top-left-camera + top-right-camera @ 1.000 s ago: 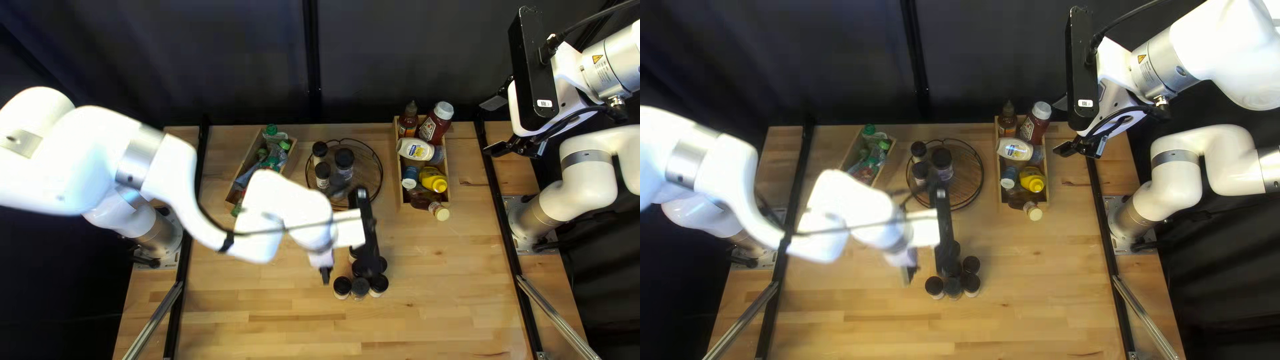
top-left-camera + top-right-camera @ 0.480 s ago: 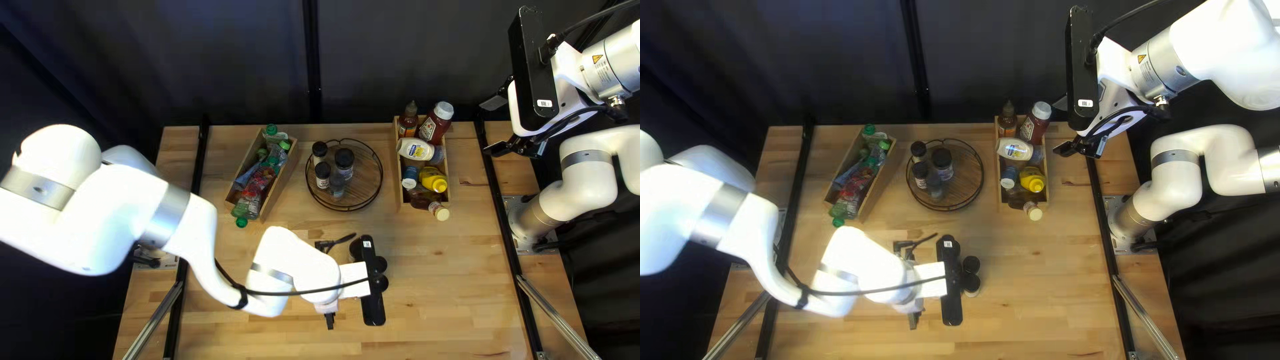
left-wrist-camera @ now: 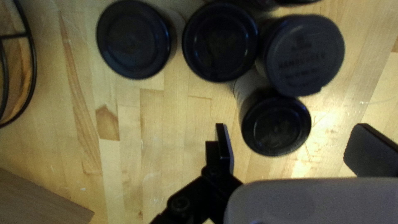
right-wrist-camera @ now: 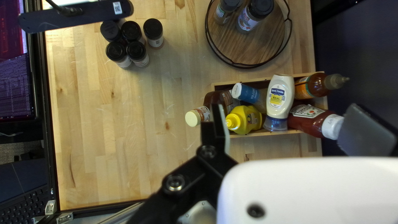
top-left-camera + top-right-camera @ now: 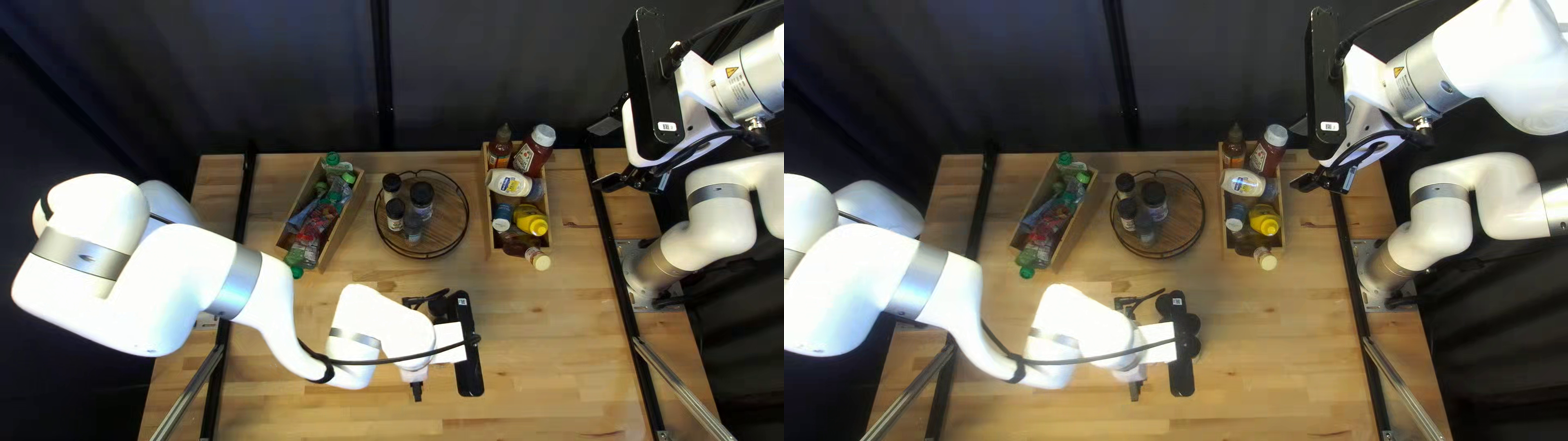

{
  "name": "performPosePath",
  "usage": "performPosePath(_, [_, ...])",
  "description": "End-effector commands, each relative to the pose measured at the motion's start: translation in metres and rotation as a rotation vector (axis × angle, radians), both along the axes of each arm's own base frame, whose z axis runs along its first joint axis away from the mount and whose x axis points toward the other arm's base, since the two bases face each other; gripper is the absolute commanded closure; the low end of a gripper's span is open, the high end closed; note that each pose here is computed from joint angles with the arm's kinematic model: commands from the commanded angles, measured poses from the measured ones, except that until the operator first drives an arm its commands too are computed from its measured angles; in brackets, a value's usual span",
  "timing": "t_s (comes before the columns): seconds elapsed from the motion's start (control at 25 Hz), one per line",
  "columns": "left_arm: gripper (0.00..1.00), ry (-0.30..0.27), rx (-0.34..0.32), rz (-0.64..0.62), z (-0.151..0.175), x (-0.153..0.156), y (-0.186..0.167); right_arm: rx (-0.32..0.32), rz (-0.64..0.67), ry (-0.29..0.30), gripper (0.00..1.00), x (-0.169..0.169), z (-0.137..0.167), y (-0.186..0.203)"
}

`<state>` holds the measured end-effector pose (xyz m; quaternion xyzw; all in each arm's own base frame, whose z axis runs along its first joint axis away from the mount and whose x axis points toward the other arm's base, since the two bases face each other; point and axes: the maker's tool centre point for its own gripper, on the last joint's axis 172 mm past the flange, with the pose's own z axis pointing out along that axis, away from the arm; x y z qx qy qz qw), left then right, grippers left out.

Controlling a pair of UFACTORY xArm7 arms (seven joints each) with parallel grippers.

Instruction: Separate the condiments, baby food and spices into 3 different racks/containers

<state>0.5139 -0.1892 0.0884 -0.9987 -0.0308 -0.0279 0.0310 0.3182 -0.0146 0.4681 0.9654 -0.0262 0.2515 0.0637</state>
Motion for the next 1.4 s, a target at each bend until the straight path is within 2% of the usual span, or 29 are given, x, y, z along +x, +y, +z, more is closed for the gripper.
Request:
performPosePath(0.04, [0.38,0.006,0.005,-0.006,0.000,0.004,0.000,0.000,0.000,0.000,0.00,0.000,0.000,0.000])
performPosePath(0.08, [0.47,0.011,0.005,-0.007,0.001,0.003,0.000,0.000,0.000,0.000,0.00,0.000,0.000,0.000])
performPosePath(0.12, [0.72,0.015,0.006,-0.010,0.002,0.002,0.000,0.000,0.000,0.000,0.00,0.000,0.000,0.000])
performPosePath(0.16, [0.89,0.018,0.006,-0.013,0.003,0.002,0.000,0.000,0.000,0.000,0.00,0.000,0.000,0.000])
performPosePath(0.28, [0.93,0.026,0.009,-0.018,0.006,0.001,0.000,0.000,0.000,0.000,0.00,0.000,0.000,0.000])
performPosePath(0.52, [0.91,0.039,0.022,-0.013,0.022,-0.003,0.008,0.000,0.000,0.000,0.00,0.000,0.000,0.000])
performPosePath(0.72, [0.81,0.039,0.057,0.007,0.070,-0.012,0.037,0.000,0.000,0.000,0.00,0.000,0.000,0.000])
performPosePath(0.92, [0.79,0.022,0.090,0.028,0.121,-0.013,0.084,0.000,0.000,0.000,0.00,0.000,0.000,0.000])
performPosePath(1.08, [0.79,0.002,0.106,0.045,0.154,0.002,0.133,0.000,0.000,0.000,0.00,0.000,0.000,0.000])
performPosePath(1.16, [0.77,-0.009,0.107,0.051,0.159,0.012,0.153,0.000,0.000,0.000,0.00,0.000,0.000,0.000])
performPosePath(1.2, [0.73,-0.019,0.102,0.054,0.159,0.018,0.166,0.000,0.000,0.000,0.00,0.000,0.000,0.000])
performPosePath(1.24, [0.76,-0.029,0.096,0.058,0.159,0.023,0.177,0.000,0.000,0.000,0.00,0.000,0.000,0.000])
performPosePath(1.32, [0.74,-0.041,0.087,0.065,0.156,0.036,0.198,0.000,0.000,0.000,0.00,0.000,0.000,0.000])
performPosePath(1.36, [0.67,-0.046,0.086,0.071,0.154,0.044,0.209,0.000,0.000,0.000,0.00,0.000,0.000,0.000])
performPosePath(1.4, [0.67,-0.047,0.089,0.079,0.152,0.049,0.219,0.000,0.000,0.000,0.00,0.000,0.000,0.000])
